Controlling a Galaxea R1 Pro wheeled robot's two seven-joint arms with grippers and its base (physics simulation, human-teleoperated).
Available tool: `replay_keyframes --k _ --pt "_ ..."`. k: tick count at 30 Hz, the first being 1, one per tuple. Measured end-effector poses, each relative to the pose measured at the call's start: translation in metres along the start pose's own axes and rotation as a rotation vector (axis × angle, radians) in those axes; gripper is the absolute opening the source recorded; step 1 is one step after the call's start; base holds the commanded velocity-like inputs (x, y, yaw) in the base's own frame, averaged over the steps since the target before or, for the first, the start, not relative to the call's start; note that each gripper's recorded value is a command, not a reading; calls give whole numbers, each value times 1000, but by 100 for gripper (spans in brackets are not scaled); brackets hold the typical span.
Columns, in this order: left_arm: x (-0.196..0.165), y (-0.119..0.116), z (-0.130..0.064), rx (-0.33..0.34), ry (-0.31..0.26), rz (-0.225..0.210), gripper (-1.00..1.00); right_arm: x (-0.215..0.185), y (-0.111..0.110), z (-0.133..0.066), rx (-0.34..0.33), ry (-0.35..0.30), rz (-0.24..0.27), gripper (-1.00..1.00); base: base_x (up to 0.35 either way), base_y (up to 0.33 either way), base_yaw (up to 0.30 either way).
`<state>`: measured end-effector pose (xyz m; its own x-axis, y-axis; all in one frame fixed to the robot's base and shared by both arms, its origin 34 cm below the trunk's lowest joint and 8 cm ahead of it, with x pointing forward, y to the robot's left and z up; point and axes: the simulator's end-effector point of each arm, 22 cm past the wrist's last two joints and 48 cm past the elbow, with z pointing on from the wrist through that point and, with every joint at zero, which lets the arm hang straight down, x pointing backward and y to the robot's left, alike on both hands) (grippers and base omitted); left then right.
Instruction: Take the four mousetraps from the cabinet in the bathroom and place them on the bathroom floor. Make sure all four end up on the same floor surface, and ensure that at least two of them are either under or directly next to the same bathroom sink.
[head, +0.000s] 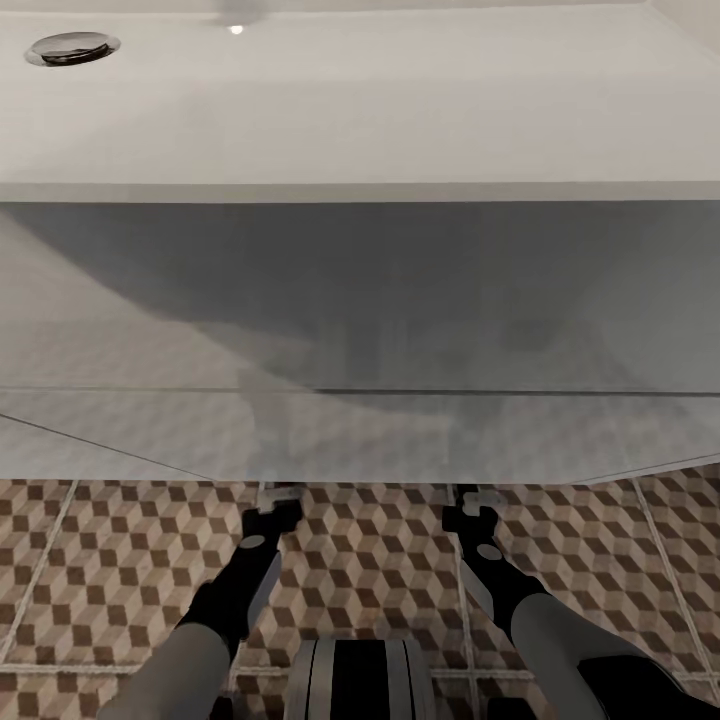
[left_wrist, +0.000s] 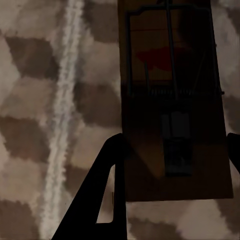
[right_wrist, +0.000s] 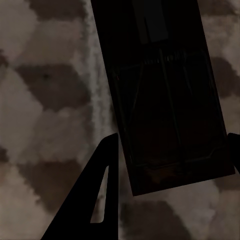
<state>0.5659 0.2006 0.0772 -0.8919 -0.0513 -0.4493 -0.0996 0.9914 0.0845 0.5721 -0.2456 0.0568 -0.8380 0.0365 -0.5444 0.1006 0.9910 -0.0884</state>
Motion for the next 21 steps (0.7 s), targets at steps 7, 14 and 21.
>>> replay_keyframes --k 7,14,21 --pt "-6 -7 13 11 1 14 -100 0 0 0 0 0 1 -100 0 0 0" --pt "-16 -9 16 14 -23 10 -100 0 0 0 0 1 1 -100 0 0 0" --pt "-16 -7 17 12 -23 11 -100 0 0 0 0 1 1 -100 0 0 0"
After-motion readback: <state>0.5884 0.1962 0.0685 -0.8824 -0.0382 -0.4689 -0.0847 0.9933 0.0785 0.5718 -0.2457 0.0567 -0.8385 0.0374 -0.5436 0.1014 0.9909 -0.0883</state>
